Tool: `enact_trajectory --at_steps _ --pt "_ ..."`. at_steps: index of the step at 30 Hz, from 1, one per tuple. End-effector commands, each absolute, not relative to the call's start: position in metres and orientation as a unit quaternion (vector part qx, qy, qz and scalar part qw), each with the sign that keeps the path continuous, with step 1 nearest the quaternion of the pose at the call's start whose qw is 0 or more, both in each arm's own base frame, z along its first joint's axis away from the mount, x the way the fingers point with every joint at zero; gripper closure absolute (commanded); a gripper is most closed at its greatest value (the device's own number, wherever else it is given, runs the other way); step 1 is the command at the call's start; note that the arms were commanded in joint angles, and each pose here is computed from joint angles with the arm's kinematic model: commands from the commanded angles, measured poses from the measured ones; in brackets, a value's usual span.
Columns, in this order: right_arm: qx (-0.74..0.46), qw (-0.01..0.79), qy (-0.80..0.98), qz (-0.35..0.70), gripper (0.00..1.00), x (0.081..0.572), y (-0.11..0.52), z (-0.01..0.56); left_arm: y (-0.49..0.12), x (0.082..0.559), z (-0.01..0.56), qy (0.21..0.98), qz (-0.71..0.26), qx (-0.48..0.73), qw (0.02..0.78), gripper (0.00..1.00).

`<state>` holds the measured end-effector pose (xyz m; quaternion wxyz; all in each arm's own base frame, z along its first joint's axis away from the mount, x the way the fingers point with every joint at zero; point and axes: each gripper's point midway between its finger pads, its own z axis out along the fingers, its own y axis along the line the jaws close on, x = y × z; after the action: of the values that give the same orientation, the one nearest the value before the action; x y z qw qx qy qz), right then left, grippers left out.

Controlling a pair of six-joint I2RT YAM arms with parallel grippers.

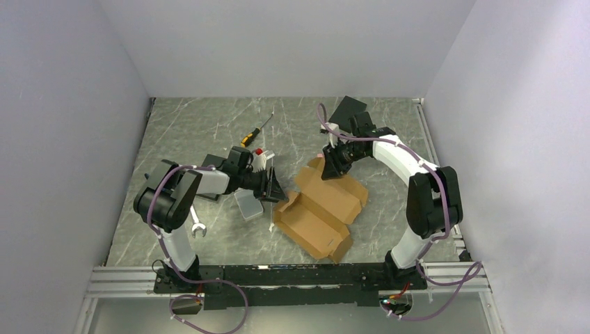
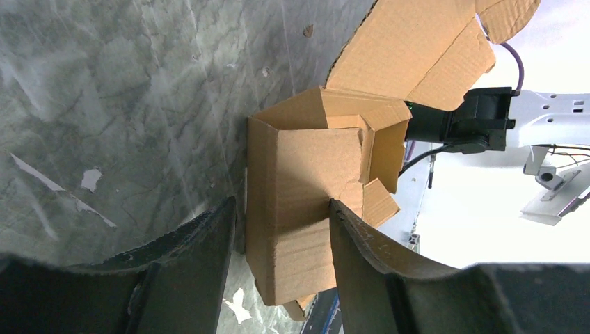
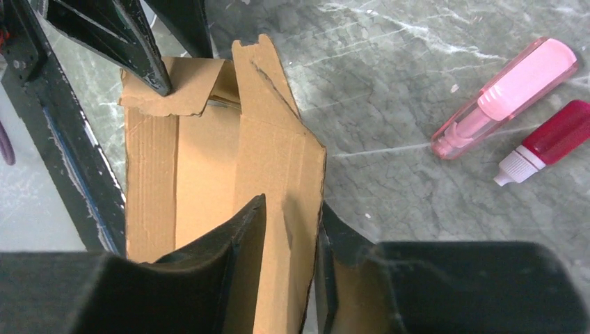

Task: Fold the paper box

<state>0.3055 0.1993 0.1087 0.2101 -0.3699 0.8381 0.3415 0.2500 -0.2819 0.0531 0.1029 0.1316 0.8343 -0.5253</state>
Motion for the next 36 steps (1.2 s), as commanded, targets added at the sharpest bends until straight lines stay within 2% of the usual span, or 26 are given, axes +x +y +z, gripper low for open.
enact_trajectory --at_steps 1,5,9,24,35,36 --pt "-0.382 0.237 0.826 0.34 0.74 0.312 0.203 0.121 -0.289 0.257 0.066 0.824 -0.532 0.155 0.121 0.44" --pt "-0.385 0.239 0.821 0.348 0.9 0.309 0.206 0.124 -0.291 0.256 0.067 0.825 -0.53 0.156 0.12 0.43" --pt "-0.403 0.258 0.809 0.341 1.0 0.307 0.213 0.134 -0.292 0.256 0.068 0.827 -0.529 0.153 0.117 0.44" --pt "-0.471 0.31 0.787 0.251 1.0 0.303 0.232 0.148 -0.293 0.253 0.072 0.825 -0.533 0.149 0.111 0.43" --pt "-0.472 0.36 0.789 0.159 1.0 0.324 0.211 0.162 -0.292 0.258 0.082 0.819 -0.541 0.144 0.128 0.4" --pt "-0.473 0.363 0.788 0.152 1.0 0.326 0.209 0.163 -0.293 0.26 0.084 0.818 -0.541 0.144 0.13 0.37"
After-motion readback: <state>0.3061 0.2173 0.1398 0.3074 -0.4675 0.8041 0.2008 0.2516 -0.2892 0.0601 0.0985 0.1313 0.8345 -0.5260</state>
